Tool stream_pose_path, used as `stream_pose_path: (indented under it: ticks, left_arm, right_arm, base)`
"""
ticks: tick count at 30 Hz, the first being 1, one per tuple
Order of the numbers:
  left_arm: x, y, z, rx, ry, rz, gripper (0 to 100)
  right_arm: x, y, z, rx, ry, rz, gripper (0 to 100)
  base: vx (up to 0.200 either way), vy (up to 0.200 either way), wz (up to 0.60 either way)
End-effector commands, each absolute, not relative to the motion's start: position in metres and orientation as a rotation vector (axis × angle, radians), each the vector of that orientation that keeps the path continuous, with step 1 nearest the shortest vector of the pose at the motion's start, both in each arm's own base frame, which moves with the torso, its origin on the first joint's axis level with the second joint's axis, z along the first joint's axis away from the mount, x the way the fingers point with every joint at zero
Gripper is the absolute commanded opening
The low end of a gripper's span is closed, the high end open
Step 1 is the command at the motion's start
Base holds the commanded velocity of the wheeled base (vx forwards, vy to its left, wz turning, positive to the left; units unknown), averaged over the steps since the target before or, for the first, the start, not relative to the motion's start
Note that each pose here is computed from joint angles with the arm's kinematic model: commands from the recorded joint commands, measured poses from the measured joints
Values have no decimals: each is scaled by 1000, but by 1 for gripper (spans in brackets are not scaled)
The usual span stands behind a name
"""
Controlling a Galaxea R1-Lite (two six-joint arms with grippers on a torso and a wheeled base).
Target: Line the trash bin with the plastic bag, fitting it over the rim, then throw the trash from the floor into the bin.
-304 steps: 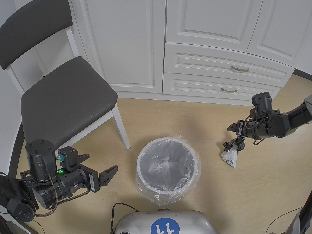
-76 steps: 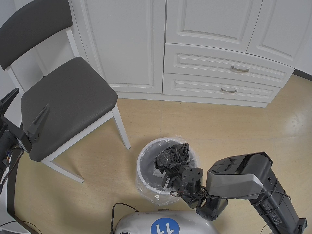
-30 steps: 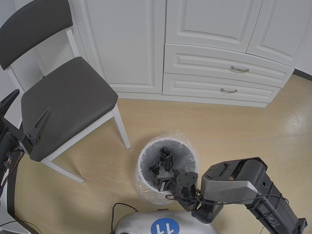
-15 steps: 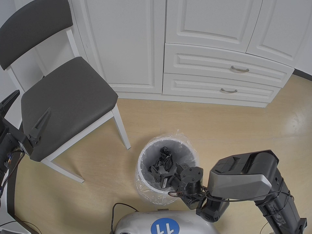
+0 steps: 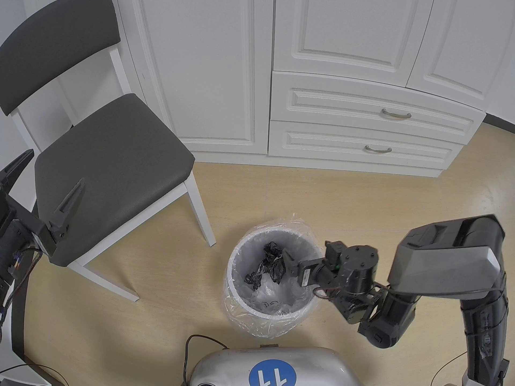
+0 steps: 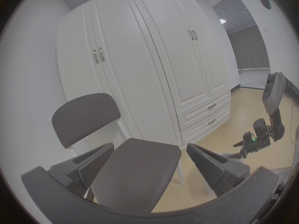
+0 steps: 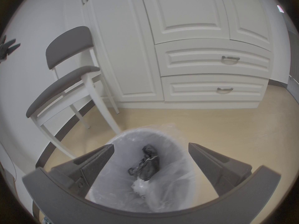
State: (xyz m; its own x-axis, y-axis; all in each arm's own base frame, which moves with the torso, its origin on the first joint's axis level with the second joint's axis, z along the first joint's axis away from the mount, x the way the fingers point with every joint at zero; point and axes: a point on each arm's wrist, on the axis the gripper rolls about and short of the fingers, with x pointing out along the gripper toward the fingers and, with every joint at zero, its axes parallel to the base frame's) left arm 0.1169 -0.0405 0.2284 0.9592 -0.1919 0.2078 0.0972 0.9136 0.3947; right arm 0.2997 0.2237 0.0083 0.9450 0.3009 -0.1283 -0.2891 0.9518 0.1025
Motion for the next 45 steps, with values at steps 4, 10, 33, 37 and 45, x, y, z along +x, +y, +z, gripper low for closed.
stream_pose_path:
  ticks: [4, 10, 33, 37, 45]
  left_arm:
    - [123, -42, 218, 386, -160, -161, 100]
    - [124, -42, 209, 312, -76, -176, 100]
    - [87, -11, 191, 202, -49, 41, 100]
    - [76, -10, 190, 203, -46, 39, 100]
    - [44, -3, 194, 192, -95, 43, 100]
  right_arm:
    - [297, 160, 71, 78, 31, 168, 100]
    - [286, 133, 81, -13, 37, 112, 100]
    - [202, 57, 126, -31, 126, -36, 100]
    - [180, 46, 132, -30, 132, -58, 100]
    - [112, 19, 155, -23, 120, -120, 100]
  base:
    - [0, 0, 0]
    - [0, 0, 0]
    - [0, 0, 0]
    - [0, 0, 0]
    - [0, 0, 0]
